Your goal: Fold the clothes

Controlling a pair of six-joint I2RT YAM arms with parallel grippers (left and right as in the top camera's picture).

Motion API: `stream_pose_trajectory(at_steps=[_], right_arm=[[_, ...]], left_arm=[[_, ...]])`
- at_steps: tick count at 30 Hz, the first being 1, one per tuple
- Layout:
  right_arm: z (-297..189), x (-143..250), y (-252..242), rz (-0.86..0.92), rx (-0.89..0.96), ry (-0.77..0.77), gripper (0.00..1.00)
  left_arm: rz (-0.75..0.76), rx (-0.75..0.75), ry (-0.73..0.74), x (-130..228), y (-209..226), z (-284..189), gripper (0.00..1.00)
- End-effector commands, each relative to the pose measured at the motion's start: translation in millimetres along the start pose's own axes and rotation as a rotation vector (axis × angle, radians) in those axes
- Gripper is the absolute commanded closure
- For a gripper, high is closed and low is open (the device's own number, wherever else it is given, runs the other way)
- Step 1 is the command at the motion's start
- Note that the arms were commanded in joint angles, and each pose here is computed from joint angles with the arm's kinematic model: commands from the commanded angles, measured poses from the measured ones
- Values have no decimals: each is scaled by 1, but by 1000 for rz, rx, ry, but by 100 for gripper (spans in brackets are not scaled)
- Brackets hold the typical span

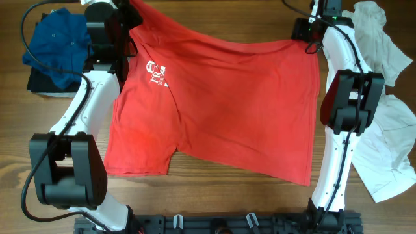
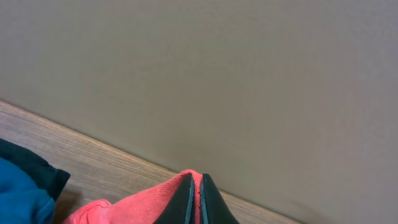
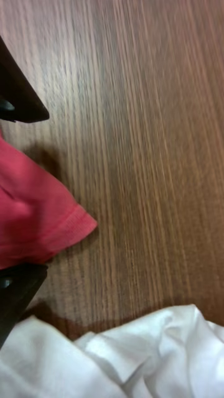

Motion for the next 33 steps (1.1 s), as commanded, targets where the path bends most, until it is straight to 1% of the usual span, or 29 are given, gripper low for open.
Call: stream_pose_trajectory(at_steps=[1,2,3,5,6,8,10,15,18,21,23,26,31,33], right_arm=[[20,12,-9,48,40,18,29],[20,10,-9,47,42,11,36],[20,9,-10,46,49,4,44],[18,6,-13,49,56,-3,76],[15,4,-15,52,58,-5,87],[5,-1,-20,54,63,-10,95],[-10,-10,-28,64,71,-27,96],[-72,-37,-62,112,104,-92,96],[-97,-41,-71,94,107,-96,96],[-124,-42,-70,67,110,-82,96],[-147,-35,-67,60,107,-44,96],[-160,-20,-61,64,78,24,96],[-168,25,-48,84,18,223,96],[-173,43,-44,124,6,309,96]], left_arm=[[0,-38,12,3,7,3,96],[0,-50,28,6,10,3,96],[1,-61,41,9,13,3,96],[3,-82,45,11,17,2,96],[15,-82,45,11,17,2,96],[29,-86,42,10,18,2,96],[29,-102,30,8,21,2,96],[16,-139,2,-8,42,2,96],[12,-148,-7,-15,50,1,96],[5,-101,17,-18,45,1,96],[4,-66,45,-21,35,-6,96],[2,-87,76,-21,34,-17,96],[48,-165,203,-4,44,-38,96],[51,-211,273,10,54,-45,96]])
Point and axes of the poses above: each gripper's point midway between its finger pads, its own z axis out along the fingers, its own y axis along the line the jaws close on, x = y × z, the point moved 2 cm from there along -z, back along the fingers, and after that the axes turned 7 degrees about -z, right-handed, at the moved point
